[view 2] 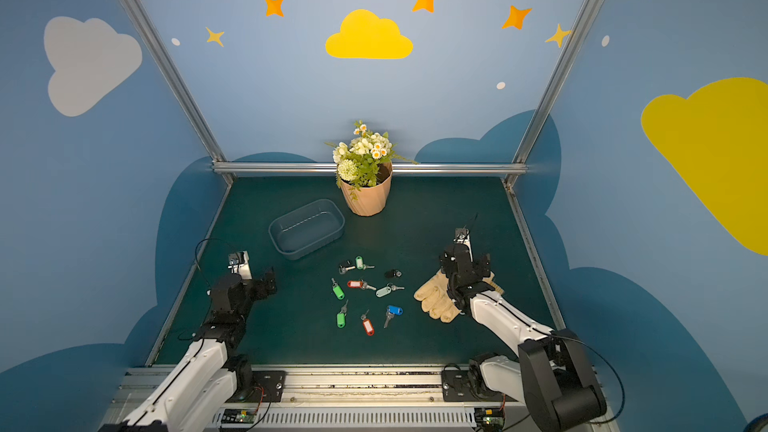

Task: Take the keys out of the storage box
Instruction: Reset both arms

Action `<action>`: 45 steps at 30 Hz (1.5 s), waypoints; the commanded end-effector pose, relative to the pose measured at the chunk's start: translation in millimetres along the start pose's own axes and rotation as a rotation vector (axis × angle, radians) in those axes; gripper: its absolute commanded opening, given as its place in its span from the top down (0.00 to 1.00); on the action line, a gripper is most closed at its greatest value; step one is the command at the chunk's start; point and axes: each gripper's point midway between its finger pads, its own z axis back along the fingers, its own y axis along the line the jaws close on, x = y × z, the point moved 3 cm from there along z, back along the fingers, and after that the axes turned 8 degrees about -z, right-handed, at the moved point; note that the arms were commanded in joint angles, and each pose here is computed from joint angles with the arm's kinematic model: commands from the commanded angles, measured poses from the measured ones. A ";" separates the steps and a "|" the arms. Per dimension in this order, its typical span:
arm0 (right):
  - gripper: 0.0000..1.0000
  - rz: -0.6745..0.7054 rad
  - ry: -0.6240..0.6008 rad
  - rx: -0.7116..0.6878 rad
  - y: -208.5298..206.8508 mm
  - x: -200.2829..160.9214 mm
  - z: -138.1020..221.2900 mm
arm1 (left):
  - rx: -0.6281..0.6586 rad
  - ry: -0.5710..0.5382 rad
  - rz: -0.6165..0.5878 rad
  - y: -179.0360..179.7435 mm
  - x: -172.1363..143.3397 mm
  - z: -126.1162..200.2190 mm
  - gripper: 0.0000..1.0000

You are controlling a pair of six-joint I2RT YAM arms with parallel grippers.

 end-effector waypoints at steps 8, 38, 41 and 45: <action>0.02 -0.145 -0.087 0.192 -9.3 21.4 -34.8 | -0.004 -0.123 -0.042 6.4 47.5 -45.6 0.00; 0.02 -0.118 -0.050 0.277 4.9 7.9 -54.9 | -0.185 -0.159 -0.087 -10.1 54.4 -53.0 0.00; 0.02 -0.118 -0.051 0.278 5.3 8.3 -54.8 | -0.230 -0.126 -0.077 -15.5 55.1 -58.8 0.00; 0.02 -0.118 -0.051 0.279 5.4 8.2 -54.6 | -0.408 -0.228 -0.095 -48.2 57.5 -47.7 0.00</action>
